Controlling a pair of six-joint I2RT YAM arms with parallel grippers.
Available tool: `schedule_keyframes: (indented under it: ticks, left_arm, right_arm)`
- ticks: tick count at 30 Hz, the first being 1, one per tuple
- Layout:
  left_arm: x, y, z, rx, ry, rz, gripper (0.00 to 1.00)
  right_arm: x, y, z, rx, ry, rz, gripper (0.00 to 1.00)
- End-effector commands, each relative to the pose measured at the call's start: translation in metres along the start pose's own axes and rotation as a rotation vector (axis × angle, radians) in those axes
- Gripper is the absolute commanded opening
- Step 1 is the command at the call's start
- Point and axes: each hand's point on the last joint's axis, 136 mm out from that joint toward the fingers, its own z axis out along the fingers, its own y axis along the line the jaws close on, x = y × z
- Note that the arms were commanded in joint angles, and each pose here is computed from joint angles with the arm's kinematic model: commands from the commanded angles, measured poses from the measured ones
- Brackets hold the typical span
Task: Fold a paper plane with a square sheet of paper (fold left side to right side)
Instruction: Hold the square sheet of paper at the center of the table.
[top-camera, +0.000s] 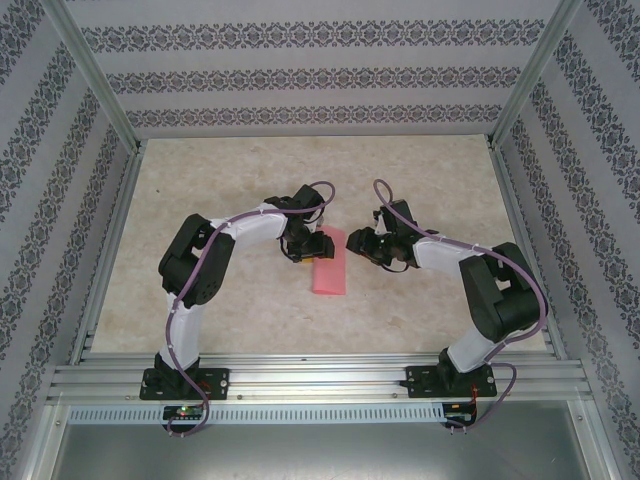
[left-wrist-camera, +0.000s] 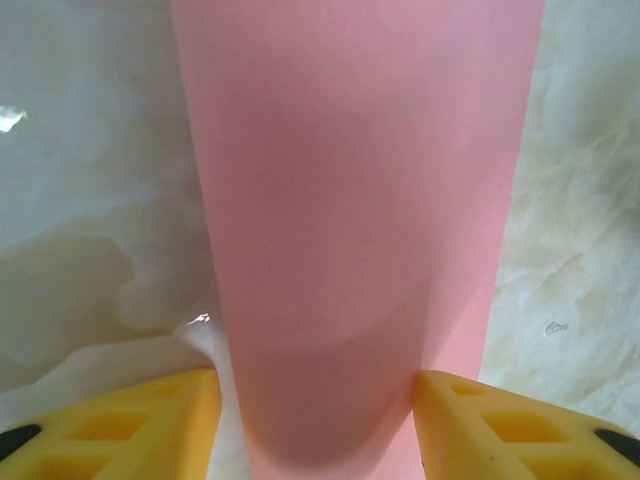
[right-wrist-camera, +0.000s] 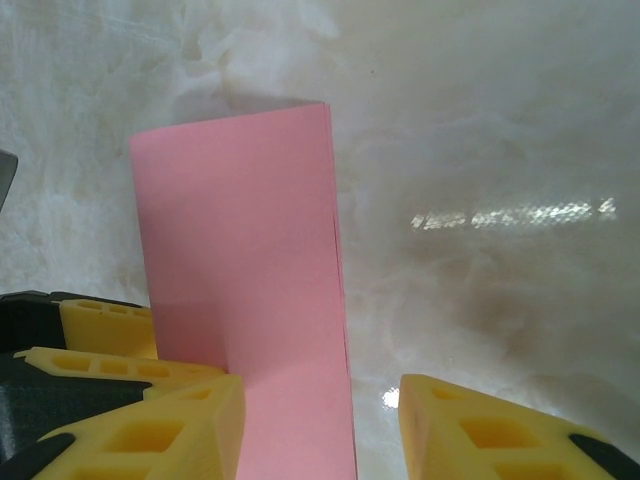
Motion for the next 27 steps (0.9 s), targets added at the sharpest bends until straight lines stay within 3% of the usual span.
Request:
schedule_keyframes:
  ticks: [1,9,22,27]
  left_arm:
    - [0.010,-0.003,0.016,-0.013,0.040,0.036,0.55]
    - [0.010,-0.002,0.017,-0.019,0.041,0.035,0.56]
    - [0.011,-0.002,0.017,-0.022,0.042,0.034,0.56]
    - [0.011,-0.002,0.017,-0.024,0.043,0.036,0.55]
  right_arm:
    - [-0.004,0.014,0.005,-0.040,0.001,-0.012,0.43]
    - [-0.001,0.014,0.011,-0.038,0.020,-0.005,0.37]
    - [0.006,0.024,0.025,-0.062,0.071,-0.008,0.16]
    - [0.007,0.025,0.030,-0.056,0.088,-0.012,0.15]
